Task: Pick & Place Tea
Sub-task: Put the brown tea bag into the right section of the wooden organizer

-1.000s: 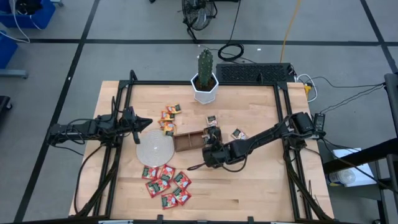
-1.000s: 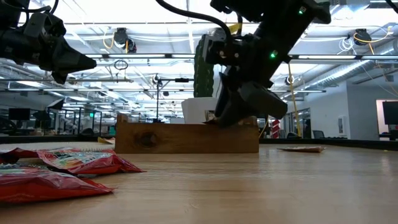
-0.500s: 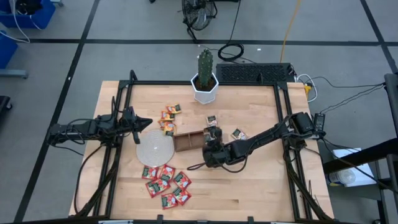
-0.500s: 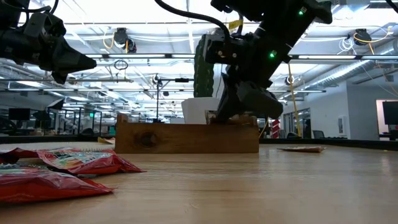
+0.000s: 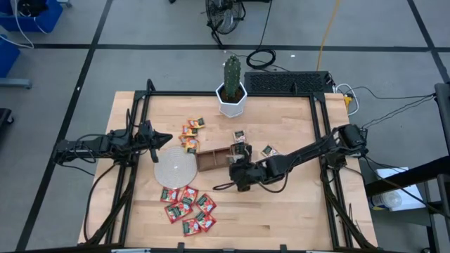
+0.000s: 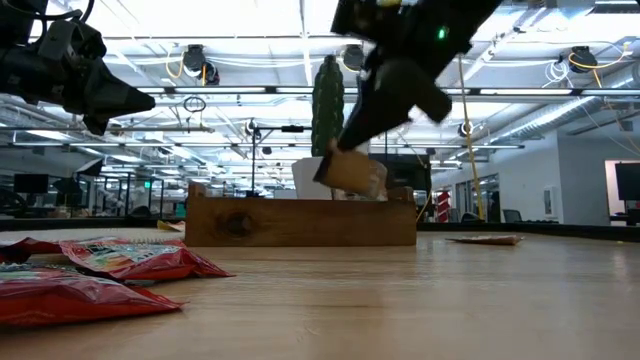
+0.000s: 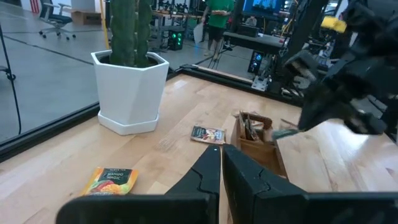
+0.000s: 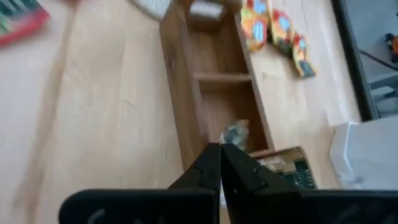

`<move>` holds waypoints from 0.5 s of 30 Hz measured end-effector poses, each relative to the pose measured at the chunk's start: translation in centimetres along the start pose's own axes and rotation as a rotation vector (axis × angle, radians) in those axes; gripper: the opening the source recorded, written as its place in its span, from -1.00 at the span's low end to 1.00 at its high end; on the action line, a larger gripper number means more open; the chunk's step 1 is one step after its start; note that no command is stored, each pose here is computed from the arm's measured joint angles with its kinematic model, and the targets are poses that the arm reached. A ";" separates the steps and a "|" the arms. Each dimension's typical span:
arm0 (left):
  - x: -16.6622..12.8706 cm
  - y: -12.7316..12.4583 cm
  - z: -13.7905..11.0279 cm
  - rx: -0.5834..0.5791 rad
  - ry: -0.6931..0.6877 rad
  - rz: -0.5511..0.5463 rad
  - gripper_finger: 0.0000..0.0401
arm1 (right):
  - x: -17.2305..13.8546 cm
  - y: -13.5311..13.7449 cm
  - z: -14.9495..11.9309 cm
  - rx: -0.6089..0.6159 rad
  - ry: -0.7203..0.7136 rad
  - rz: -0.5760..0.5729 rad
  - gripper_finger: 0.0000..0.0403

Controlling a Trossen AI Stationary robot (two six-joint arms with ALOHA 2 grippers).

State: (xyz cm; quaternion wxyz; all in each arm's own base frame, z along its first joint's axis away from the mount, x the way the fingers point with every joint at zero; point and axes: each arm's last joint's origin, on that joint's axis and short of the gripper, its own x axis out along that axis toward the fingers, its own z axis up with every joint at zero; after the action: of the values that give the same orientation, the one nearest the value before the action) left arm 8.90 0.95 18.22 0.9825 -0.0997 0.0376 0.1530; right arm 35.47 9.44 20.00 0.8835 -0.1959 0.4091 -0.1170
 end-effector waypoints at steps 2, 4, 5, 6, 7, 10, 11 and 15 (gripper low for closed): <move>0.0 0.0 0.0 0.000 0.000 0.000 -0.89 | -0.8 -0.3 0.2 0.010 -0.020 0.002 -1.00; 0.0 0.0 0.0 0.000 0.000 0.000 -0.89 | -1.4 -0.8 0.0 0.036 -0.041 0.002 -1.00; 0.0 0.0 0.0 0.000 0.000 0.000 -0.89 | -1.7 -1.0 -0.3 0.055 -0.051 0.000 -1.00; 0.0 0.0 0.0 0.000 0.000 0.000 -0.89 | -1.8 -1.3 -0.8 0.076 -0.064 -0.003 -1.00; 0.0 0.0 0.0 0.000 0.000 0.000 -0.89 | -1.9 -1.6 -1.4 0.099 -0.080 -0.005 -1.00; 0.0 0.0 0.0 0.000 0.000 0.000 -0.89 | -1.8 -2.4 -3.4 0.192 -0.173 0.023 -1.00; 0.0 0.0 0.0 0.000 0.000 0.000 -0.89 | -1.8 -2.6 -4.1 0.223 -0.218 0.043 -1.00; 0.0 0.0 0.0 0.000 0.000 0.000 -0.89 | -1.9 -3.6 -7.4 0.350 -0.428 0.083 -1.00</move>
State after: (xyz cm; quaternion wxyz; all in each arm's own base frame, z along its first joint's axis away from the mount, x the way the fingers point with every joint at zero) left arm 8.90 0.95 18.23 0.9825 -0.0997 0.0375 0.1530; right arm 28.45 5.02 18.54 0.9742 -0.0435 0.1944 -0.1057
